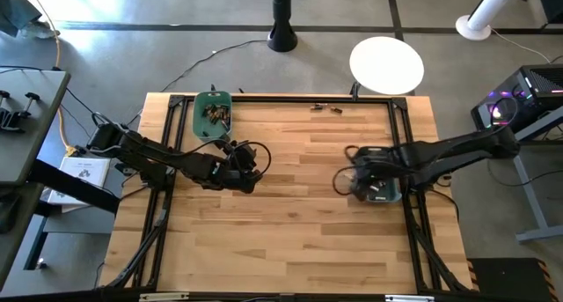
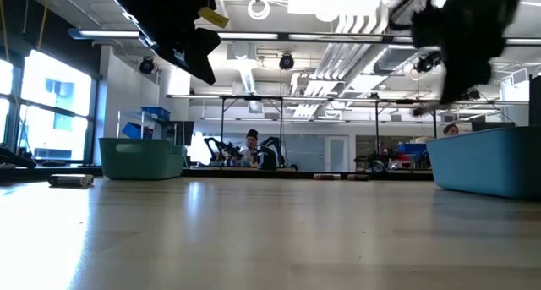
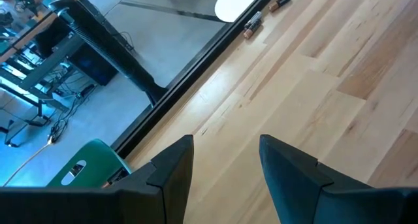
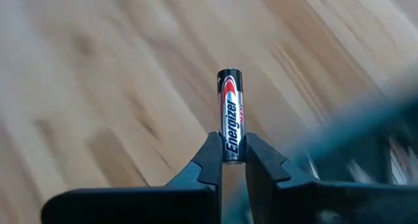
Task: Sort batteries
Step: Put the silver battery into the blue bin
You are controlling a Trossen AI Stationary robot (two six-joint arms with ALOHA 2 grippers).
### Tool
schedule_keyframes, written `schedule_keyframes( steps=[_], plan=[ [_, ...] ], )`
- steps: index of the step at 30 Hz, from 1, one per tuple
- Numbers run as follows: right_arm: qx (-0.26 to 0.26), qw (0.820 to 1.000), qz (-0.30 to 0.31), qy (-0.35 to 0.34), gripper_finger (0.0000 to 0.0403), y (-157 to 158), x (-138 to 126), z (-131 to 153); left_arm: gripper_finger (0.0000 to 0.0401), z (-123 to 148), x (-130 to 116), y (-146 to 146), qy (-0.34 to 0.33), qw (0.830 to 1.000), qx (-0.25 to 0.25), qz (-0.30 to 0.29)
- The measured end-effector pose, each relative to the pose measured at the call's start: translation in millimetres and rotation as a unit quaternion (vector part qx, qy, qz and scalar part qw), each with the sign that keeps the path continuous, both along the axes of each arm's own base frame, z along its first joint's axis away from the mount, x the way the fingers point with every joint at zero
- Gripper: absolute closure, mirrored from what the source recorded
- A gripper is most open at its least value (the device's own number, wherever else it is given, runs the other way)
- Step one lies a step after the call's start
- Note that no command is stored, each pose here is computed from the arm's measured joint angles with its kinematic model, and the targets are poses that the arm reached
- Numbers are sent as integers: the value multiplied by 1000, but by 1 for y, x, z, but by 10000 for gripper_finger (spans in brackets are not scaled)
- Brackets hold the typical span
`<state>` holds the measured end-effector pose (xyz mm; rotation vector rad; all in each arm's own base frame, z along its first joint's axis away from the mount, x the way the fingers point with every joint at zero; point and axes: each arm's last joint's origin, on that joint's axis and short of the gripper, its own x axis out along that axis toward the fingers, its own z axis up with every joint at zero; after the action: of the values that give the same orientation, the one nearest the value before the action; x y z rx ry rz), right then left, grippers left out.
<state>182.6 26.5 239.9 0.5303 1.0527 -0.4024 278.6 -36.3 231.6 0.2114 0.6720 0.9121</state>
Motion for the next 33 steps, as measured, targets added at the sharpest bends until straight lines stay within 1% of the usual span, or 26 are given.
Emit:
schedule_keyframes(
  steps=[3,5,8,10,13,18,23,31,33],
  plan=[
    [15,994,-82,78,382,0,-24,-2,231,0,0,0,0,1000,0,0],
    [15,983,-130,131,382,0,-35,-5,231,0,0,0,0,1000,1,1],
    [12,963,-195,186,382,0,-43,-12,231,0,0,0,-1,1000,3,2],
    [21,954,-212,213,382,0,-44,-20,231,0,0,0,-1,1000,3,2],
    [35,944,-215,249,382,0,-41,-34,231,0,0,0,-1,1000,4,2],
    [26,932,-210,295,378,-4,-29,-48,231,0,0,0,-1,1000,4,2],
    [29,922,-194,333,376,-14,-17,-62,231,0,0,0,-1,1000,6,3],
    [27,923,-152,353,374,-27,-6,-76,231,0,0,0,-1,1000,6,4],
    [17,924,-144,353,372,-30,-5,-77,231,0,0,0,-1,1000,6,4]
  ],
)
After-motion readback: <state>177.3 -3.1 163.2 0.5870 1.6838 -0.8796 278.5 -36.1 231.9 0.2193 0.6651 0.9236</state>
